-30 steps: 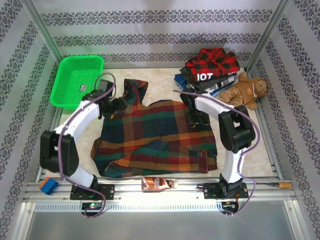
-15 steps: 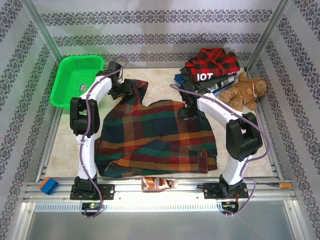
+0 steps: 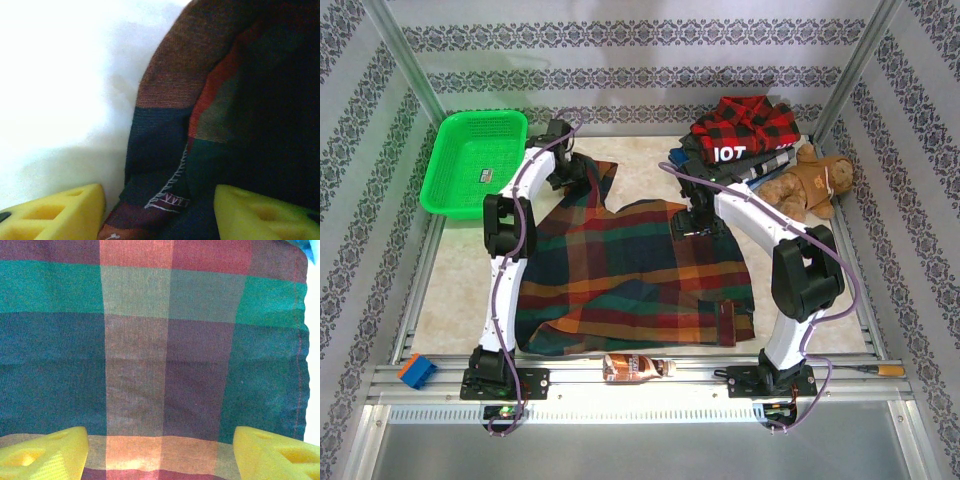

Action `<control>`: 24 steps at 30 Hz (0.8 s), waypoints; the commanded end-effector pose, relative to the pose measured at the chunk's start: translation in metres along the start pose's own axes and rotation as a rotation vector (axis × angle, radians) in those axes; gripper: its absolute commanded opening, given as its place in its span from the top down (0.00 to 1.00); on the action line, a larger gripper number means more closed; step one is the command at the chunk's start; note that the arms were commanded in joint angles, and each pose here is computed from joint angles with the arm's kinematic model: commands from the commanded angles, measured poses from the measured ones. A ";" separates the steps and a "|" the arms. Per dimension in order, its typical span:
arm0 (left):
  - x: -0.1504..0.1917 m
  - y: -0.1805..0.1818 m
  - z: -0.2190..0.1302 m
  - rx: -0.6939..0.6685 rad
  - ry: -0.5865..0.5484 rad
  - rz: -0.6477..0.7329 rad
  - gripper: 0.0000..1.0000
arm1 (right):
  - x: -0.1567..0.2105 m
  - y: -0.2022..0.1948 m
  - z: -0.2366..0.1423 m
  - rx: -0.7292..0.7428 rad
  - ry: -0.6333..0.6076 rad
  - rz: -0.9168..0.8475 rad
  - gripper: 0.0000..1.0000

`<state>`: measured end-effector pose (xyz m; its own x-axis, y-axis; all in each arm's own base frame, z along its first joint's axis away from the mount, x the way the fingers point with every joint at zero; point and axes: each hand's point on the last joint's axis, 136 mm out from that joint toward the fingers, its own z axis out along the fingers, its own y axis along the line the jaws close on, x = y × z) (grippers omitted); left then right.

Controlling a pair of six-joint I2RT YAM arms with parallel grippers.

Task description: Fold and stack the long sleeve shirts

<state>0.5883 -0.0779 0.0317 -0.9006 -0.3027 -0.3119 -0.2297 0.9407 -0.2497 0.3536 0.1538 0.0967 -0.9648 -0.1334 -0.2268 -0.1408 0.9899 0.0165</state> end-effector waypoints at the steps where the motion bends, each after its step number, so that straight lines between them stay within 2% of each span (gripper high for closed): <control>1: -0.017 -0.031 -0.005 0.164 -0.050 -0.038 0.34 | -0.002 0.006 0.004 -0.017 0.019 -0.011 0.24; 4: -0.044 -0.064 -0.025 0.349 -0.181 -0.019 0.24 | -0.004 0.008 0.005 -0.019 0.019 -0.013 0.23; 8: -0.080 -0.081 -0.049 0.530 -0.342 -0.049 0.15 | -0.001 0.008 0.008 -0.018 0.026 -0.013 0.23; 12: -0.106 -0.097 -0.078 0.691 -0.468 -0.048 0.12 | 0.004 0.006 0.012 -0.016 0.042 -0.012 0.23; 15: -0.121 -0.113 -0.117 0.798 -0.567 -0.010 0.10 | 0.008 0.007 0.016 -0.017 0.053 -0.010 0.23; 19: -0.130 -0.117 -0.166 0.864 -0.701 0.011 0.07 | 0.009 0.008 0.019 -0.021 0.059 -0.005 0.23; 21: -0.130 -0.118 -0.181 0.897 -0.723 0.018 0.06 | 0.011 0.009 0.023 -0.025 0.066 -0.004 0.23; 22: -0.128 -0.116 -0.179 0.891 -0.708 0.015 0.06 | 0.012 0.009 0.025 -0.025 0.071 -0.004 0.23; 24: -0.119 -0.104 -0.152 0.783 -0.623 -0.012 0.07 | 0.012 0.010 0.028 -0.030 0.080 -0.004 0.23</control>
<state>0.6667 -0.1261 0.1955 -0.5484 -0.5486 -0.6311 0.2253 0.6298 -0.7433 0.3528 0.1601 0.0799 -0.9727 -0.1383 -0.1863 -0.1473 0.9885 0.0351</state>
